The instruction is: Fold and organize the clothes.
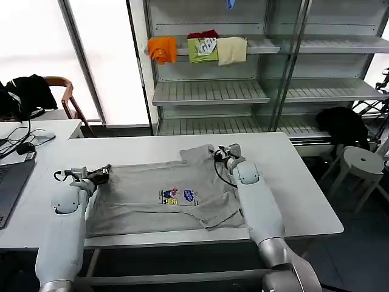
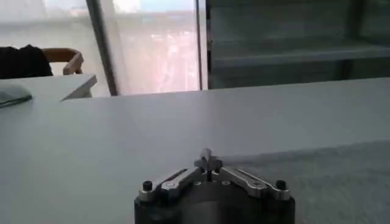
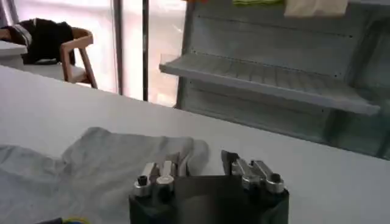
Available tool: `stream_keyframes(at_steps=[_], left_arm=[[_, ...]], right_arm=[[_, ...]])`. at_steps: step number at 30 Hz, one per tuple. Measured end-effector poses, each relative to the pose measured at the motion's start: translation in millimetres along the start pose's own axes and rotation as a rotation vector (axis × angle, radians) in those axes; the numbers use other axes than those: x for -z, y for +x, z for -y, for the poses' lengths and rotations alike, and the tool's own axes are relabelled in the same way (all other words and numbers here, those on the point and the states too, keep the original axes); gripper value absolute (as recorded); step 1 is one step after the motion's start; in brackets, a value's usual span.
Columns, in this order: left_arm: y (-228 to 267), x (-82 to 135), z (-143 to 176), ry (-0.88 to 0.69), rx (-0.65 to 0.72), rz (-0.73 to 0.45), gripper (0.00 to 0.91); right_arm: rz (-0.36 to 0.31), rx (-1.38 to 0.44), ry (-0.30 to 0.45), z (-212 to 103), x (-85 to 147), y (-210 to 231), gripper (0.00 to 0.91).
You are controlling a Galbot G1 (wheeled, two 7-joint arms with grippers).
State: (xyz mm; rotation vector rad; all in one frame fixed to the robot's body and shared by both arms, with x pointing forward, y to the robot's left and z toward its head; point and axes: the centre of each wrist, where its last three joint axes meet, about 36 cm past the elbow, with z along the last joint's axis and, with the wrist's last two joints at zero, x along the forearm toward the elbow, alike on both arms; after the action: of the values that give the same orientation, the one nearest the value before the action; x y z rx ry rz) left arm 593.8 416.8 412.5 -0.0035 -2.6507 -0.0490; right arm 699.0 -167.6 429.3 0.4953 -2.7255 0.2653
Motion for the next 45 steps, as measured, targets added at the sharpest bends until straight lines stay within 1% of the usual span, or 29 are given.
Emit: stream_keyframes(at_steps=[4, 8, 22, 27, 33, 45], left_arm=[[0.7, 0.5, 2.8, -0.001, -0.004, 0.005, 0.01], [1.5, -0.2, 4.9, -0.003, -0.007, 0.006, 0.0], [3.0, 0.4, 8.2, -0.007, -0.013, 0.053, 0.0], [2.3, 0.4, 9.9, 0.001, -0.012, 0.083, 0.0], [4.5, -1.1, 8.6, 0.02, -0.003, 0.129, 0.0], [23.9, -1.0, 2.4, 0.079, -0.01, 0.234, 0.0]], right_arm=[[-0.019, 0.01, 0.0, -1.3, -7.2, -2.9, 0.0], [-0.025, 0.02, -0.004, -1.6, -10.4, -3.6, 0.0], [-0.004, 0.035, -0.032, -0.6, -16.4, -2.1, 0.0], [0.016, 0.03, -0.043, -2.1, -19.6, -0.8, 0.0], [0.062, 0.021, -0.056, -5.4, -19.1, 4.8, 0.0], [0.155, 0.033, -0.055, -26.6, -8.5, 36.1, 0.0]])
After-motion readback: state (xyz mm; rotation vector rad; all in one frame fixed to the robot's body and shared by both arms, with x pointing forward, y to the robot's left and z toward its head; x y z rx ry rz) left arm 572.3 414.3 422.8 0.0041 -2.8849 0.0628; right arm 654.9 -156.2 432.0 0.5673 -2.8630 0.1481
